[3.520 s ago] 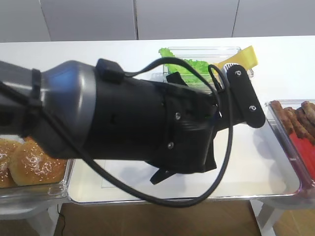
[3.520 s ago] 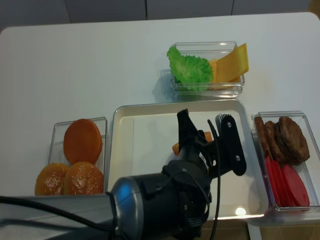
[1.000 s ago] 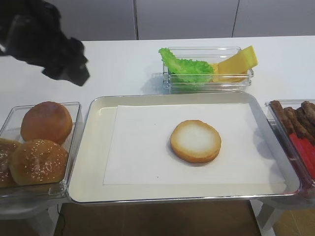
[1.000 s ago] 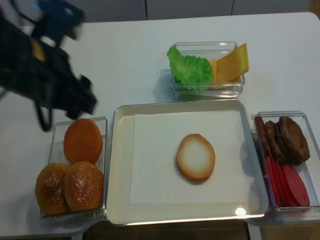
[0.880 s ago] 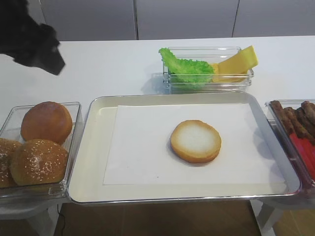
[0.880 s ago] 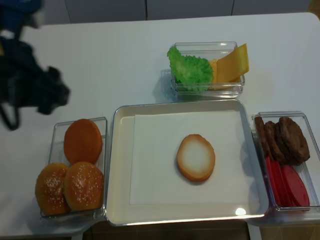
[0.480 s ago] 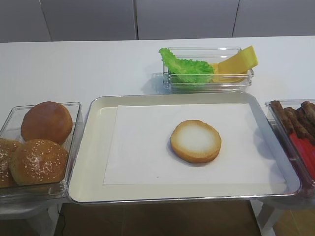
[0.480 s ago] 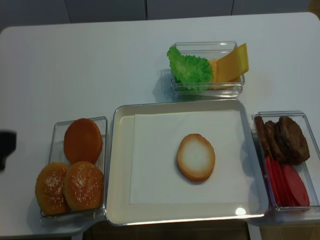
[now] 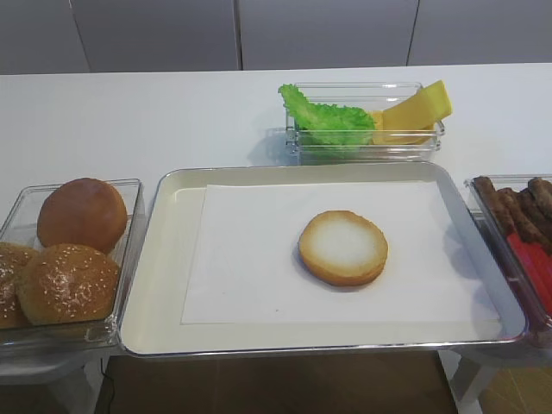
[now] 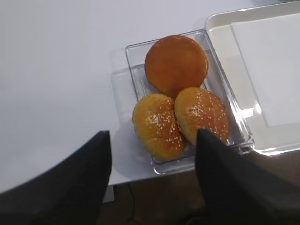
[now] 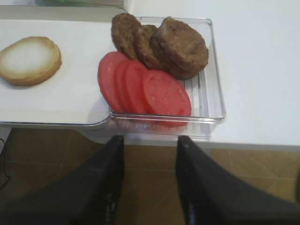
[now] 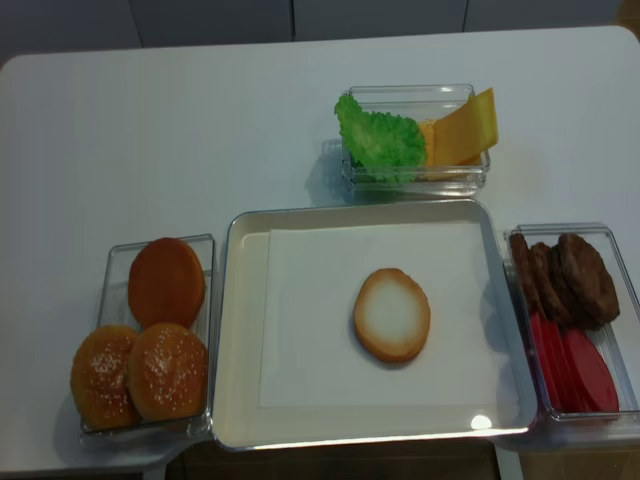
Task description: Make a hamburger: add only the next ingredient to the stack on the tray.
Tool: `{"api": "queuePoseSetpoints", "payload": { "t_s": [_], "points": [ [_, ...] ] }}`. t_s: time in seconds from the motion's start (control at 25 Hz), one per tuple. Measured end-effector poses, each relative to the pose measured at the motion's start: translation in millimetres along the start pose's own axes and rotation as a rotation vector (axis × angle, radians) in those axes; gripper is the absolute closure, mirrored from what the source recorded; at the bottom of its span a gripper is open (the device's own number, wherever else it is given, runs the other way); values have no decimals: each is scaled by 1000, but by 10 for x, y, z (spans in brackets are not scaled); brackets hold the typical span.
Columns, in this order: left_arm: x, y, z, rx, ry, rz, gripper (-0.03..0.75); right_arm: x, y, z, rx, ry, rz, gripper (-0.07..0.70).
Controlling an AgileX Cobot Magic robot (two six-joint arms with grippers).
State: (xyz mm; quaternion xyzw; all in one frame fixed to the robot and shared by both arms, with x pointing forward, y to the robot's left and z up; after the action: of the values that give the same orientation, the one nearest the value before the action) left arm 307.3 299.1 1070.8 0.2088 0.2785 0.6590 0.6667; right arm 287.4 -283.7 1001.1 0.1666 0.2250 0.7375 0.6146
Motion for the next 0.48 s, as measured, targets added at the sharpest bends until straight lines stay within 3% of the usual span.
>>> {"api": "queuePoseSetpoints", "payload": {
  "t_s": [0.48],
  "points": [
    [41,137,-514,-166,10,-49,291,0,0,0,0,0,0,353]
  ]
}}
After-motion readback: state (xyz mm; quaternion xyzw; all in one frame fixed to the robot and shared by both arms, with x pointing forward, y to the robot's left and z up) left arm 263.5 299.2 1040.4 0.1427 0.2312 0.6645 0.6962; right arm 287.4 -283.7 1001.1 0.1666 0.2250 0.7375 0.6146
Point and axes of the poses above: a point on each arm's last joint axis where the gripper is mounted, y pointing back along that axis away from the gripper, x along the wrist's bending axis when the last joint is at zero, z = x × y, the point moved 7 cm from there along -y, pointing out along that axis toward the gripper, and after that the axes turned 6 degrees about y, right-handed, at the moved point
